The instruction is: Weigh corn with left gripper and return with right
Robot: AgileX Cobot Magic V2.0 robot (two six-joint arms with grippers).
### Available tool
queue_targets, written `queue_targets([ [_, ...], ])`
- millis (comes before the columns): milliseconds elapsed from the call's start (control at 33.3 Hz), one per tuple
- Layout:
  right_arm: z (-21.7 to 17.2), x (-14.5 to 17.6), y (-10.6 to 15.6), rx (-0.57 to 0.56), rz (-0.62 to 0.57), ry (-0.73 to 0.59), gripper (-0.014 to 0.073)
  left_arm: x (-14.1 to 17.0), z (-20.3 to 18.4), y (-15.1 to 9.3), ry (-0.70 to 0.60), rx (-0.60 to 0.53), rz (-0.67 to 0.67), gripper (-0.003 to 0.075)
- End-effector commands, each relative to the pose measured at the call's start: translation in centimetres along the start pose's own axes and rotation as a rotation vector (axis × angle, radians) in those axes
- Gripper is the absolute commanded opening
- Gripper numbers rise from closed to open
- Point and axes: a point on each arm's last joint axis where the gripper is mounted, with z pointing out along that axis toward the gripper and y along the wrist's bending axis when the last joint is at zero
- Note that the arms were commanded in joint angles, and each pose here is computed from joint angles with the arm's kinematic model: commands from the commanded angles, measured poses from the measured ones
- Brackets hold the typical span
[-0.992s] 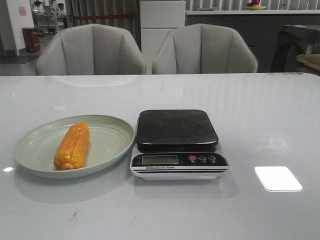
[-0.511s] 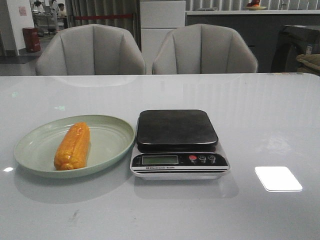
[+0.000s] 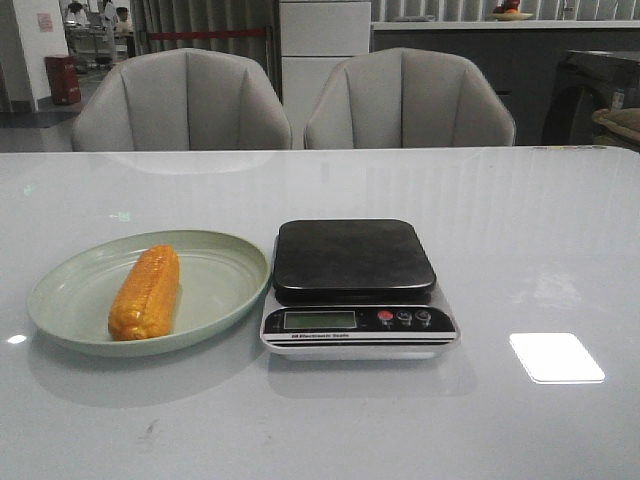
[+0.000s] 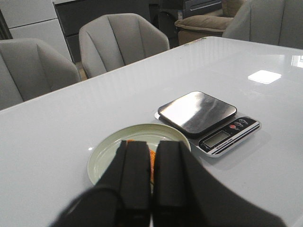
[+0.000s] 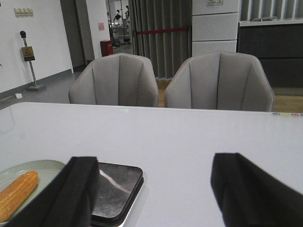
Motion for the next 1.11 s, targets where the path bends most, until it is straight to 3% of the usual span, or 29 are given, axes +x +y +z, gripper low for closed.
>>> queue_targets([
  [0,0.01,-1.49,-0.13,0.021,-0.012,-0.135,0.0582,-1.50,-0.79,0.15,-0.127,0.003,0.001,0.0115],
  [120,0.04,-1.21,-0.10,0.018,-0.011,-0.104,0.0475,-1.50,-0.79,0.15,-0.127,0.003,0.001,0.0115],
  [301,0.06,-0.97,-0.08,0.015,-0.011,-0.077,0.0114,-1.50,-0.79,0.15,-0.127,0.003,0.001,0.0115],
  [391,0.06,-0.93,-0.08,0.015,-0.010,-0.073,0.0157,-1.50,-0.79,0.15,-0.127,0.003,0.001,0.0115],
  [1082,0.06,-0.93,-0.08,0.015,-0.010,-0.073,0.0156,-1.44,-0.72,0.14,-0.123,0.004,0.002,0.0115],
])
